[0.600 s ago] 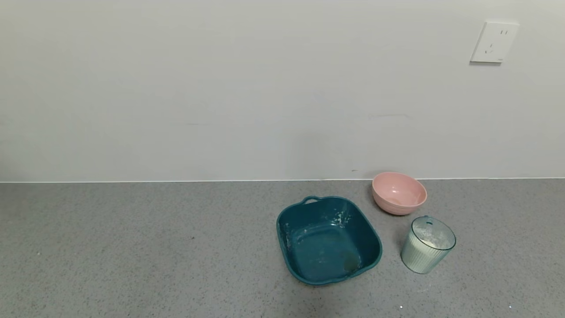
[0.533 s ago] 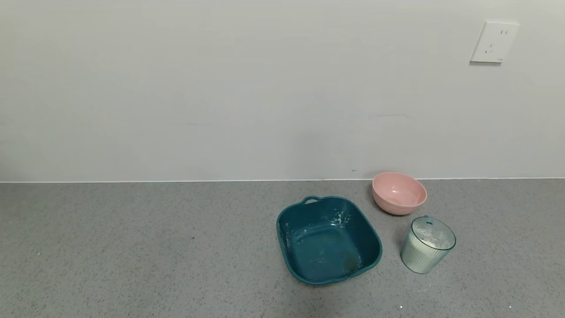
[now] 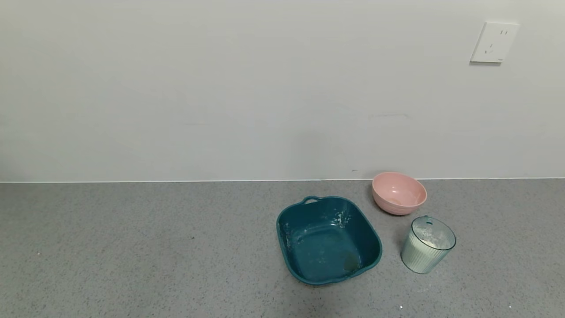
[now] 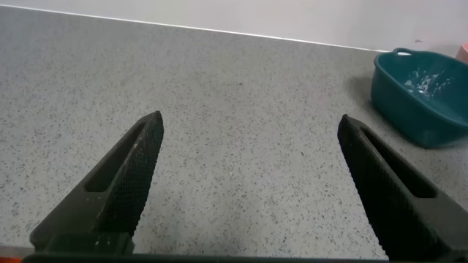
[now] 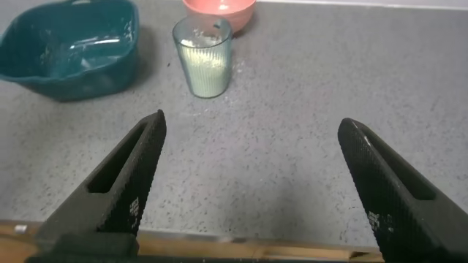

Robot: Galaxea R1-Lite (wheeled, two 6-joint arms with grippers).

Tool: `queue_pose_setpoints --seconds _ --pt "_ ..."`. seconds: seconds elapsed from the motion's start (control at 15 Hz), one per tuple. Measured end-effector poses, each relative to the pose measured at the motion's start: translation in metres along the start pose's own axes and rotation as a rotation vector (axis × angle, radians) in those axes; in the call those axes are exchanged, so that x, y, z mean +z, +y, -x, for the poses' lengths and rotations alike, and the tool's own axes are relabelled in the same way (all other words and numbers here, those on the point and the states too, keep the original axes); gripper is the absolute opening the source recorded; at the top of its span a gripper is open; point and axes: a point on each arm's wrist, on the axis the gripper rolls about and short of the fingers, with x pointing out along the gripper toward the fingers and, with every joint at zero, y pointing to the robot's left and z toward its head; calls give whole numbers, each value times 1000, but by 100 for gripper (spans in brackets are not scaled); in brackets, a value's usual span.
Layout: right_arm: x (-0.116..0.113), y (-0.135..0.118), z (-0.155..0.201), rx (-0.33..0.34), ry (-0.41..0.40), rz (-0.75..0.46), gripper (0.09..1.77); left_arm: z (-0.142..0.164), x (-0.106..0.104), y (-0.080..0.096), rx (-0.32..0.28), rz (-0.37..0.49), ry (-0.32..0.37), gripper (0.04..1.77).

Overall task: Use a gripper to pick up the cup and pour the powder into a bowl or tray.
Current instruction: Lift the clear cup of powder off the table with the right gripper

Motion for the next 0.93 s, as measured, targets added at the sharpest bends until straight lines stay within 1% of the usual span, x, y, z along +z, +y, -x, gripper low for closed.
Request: queue_pose_setpoints --seconds 0.07,0.2,0.4,0.6,0.8,0.87,0.93 --pt "8 0 -5 12 31 -3 171 0 0 0 0 0 0 172" --pt "24 0 -18 27 53 -3 171 0 0 0 0 0 0 172" --pt "36 -1 -42 35 92 -5 171 0 0 0 0 0 0 172" --pt "34 -1 -64 44 127 -4 171 0 0 0 0 0 0 172" --pt "24 1 -77 89 212 3 171 0 0 0 0 0 0 172" --pt "22 2 -80 102 231 5 171 0 0 0 0 0 0 172" --pt "21 3 -82 116 233 10 171 0 0 0 0 0 0 172"
